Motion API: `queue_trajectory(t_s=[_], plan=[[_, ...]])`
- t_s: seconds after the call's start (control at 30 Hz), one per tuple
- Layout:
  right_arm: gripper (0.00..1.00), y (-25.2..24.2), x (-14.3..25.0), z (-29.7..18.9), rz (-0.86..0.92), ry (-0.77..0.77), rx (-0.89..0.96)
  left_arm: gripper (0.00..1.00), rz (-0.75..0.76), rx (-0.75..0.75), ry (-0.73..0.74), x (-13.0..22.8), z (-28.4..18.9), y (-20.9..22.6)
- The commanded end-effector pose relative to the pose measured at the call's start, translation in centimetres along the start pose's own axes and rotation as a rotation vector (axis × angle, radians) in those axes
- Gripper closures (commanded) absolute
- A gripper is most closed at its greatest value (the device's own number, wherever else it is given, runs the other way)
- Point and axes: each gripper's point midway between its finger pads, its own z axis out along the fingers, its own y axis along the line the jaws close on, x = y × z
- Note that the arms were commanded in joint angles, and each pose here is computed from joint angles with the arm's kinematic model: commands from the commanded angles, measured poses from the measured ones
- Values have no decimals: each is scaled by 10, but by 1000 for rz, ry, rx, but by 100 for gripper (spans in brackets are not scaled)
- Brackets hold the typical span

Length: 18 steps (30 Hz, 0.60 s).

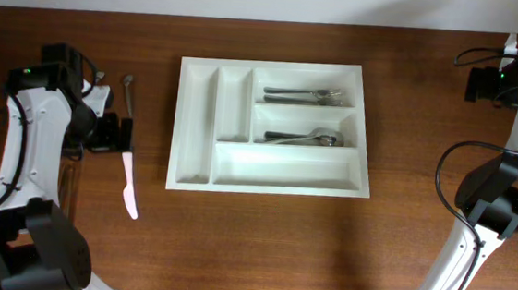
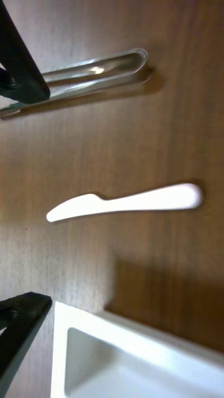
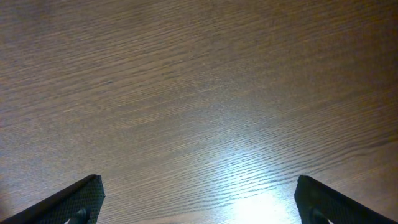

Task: Pack container
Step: 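Lower the left gripper over the silver tongs, aligning with them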

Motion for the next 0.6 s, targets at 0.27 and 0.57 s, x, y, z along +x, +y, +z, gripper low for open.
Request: queue_trajectory(t_s=[0.27, 0.57], plan=[[1, -2, 2, 3, 12, 9, -2, 1, -189, -97, 51, 0, 37, 19], [1, -2, 2, 3, 12, 8, -2, 1, -197, -490, 68, 11, 17, 91]])
